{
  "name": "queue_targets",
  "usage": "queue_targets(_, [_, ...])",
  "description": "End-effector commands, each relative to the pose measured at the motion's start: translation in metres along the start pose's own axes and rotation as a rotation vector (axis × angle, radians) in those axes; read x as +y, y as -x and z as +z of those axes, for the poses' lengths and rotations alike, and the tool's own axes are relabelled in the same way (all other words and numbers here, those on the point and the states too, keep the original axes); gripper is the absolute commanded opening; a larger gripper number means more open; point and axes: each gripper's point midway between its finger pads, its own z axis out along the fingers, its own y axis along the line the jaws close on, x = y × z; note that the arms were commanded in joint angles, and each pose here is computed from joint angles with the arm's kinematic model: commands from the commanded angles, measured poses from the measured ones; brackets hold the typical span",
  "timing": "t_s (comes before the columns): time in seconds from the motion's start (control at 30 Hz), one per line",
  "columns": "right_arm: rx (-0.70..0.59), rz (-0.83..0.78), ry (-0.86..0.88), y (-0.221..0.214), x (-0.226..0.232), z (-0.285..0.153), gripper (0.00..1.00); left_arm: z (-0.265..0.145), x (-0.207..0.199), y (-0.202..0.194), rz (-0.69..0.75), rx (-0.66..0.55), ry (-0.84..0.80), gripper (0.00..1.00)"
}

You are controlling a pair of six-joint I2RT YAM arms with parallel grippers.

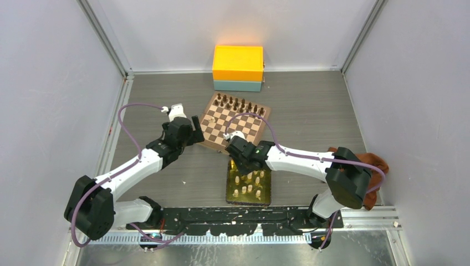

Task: Set up the chess pieces on the board
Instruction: Pick up the chess piece from the storage box.

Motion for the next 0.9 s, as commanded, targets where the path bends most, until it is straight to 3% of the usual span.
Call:
queue_targets(0.0, [-0.067, -0.001, 0.019, 0.026, 0.006, -0.01, 0.01, -0.001, -0.006, 0.017, -0.023, -0.061, -0.008, 0.9])
queue_targets(0.87, [-0.126, 0.009, -0.004, 0.042, -0.003, -0.047, 0.01, -0.009, 0.001, 0.024, -0.039, -0.09, 0.014, 0.9])
